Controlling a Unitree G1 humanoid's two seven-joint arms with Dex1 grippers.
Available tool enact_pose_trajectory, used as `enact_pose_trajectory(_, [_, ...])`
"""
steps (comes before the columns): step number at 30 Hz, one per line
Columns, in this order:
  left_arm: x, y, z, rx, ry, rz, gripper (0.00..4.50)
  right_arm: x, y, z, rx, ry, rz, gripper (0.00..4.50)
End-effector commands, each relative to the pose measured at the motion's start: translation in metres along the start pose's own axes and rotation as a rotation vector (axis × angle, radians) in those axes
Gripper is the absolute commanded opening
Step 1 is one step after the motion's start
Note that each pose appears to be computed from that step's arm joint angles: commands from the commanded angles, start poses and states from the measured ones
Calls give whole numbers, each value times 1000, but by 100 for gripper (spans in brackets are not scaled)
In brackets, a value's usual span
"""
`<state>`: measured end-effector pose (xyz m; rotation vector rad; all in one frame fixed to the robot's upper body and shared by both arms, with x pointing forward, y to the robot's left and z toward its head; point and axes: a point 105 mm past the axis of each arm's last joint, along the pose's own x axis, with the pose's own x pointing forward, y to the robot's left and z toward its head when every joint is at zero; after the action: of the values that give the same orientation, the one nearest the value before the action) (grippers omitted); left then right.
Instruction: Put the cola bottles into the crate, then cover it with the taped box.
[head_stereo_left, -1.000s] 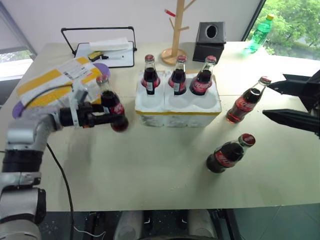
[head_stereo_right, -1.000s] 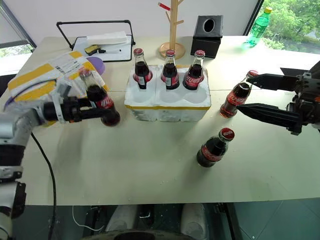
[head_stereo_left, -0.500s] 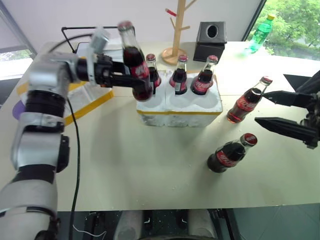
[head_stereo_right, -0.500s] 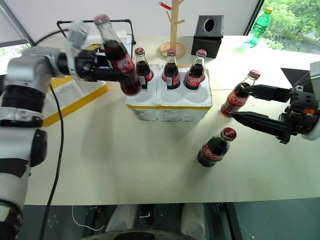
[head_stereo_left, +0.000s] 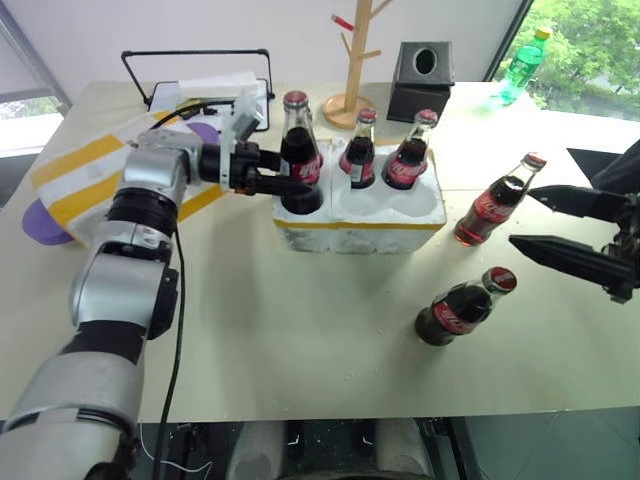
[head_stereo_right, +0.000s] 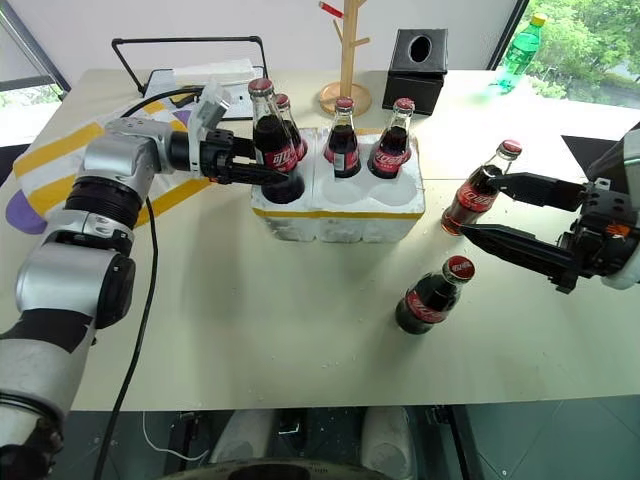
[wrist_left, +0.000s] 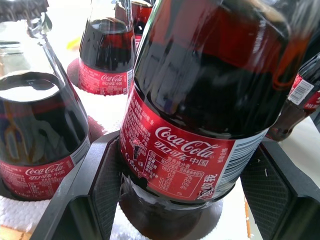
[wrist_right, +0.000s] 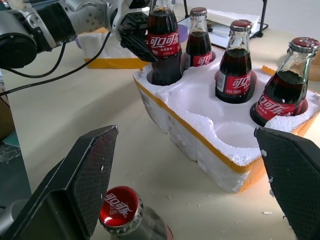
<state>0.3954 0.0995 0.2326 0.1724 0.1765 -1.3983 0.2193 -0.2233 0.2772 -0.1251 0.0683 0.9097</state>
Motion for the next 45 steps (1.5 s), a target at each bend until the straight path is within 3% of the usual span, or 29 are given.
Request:
enact_pose_trajectory(1, [-3, -2, 10, 58, -41, -3, 281, 1, 2, 8, -34, -28, 6, 450])
enact_pose_trajectory(14, [-6, -9, -21, 4, -25, 9, 281, 10, -11, 4, -16, -33, -25, 450])
enact_pose_trajectory(15, [-8, -10, -21, 5, -26, 13, 383, 11, -13, 3, -15, -33, -34, 450])
enact_pose_trajectory(17, [-12, -10, -19, 13, -27, 24, 443, 13, -17, 1, -17, -32, -48, 450])
enact_pose_trajectory(22, [-31, -18, -8, 39, -31, 33, 443, 11, -24, 1, -17, -30, -67, 450])
enact_pose_trajectory(27, [-72, -41, 13, 50, -44, 24, 443, 3, -31, -3, -26, -6, -113, 450])
enact_pose_trajectory(31, [-103, -86, 28, 11, -32, -62, 443, -12, -36, -8, -24, 6, -170, 450])
enact_pose_trajectory(36, [-94, -121, 11, -3, 41, -134, 443, -27, -27, -32, 9, 77, -182, 450])
enact_pose_trajectory(45, [-61, -133, -20, 30, 104, -205, 443, -22, 18, -87, 64, 201, -69, 450])
